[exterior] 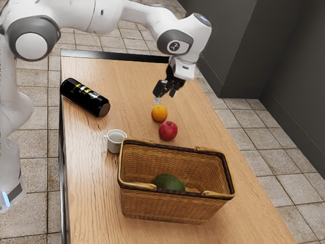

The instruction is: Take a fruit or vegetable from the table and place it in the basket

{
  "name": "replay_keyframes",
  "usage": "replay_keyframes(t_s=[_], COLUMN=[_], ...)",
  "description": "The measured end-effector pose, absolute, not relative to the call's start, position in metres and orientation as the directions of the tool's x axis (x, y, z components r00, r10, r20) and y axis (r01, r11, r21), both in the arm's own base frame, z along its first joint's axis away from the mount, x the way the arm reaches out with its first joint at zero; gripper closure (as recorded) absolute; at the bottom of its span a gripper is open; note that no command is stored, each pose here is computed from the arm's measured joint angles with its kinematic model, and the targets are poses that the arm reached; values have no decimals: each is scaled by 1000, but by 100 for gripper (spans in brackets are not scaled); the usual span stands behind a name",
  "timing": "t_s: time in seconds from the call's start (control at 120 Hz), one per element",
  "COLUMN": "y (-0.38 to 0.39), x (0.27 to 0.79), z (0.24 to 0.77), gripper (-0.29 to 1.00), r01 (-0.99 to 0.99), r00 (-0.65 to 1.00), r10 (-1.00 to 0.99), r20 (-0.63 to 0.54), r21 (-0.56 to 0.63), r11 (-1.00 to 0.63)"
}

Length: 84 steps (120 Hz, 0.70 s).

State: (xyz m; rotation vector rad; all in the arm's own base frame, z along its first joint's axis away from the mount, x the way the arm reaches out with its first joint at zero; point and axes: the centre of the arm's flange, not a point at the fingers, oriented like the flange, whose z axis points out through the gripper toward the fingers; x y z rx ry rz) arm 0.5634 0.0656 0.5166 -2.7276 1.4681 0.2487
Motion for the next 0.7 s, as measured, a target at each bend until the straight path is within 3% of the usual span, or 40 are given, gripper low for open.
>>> replay_keyframes(t_s=[0.7], y=[104], x=[568], z=[460], gripper=[0], r01=[-876], r00=[456], r10=[-878], r20=[-146], r21=[103], r11=[-472])
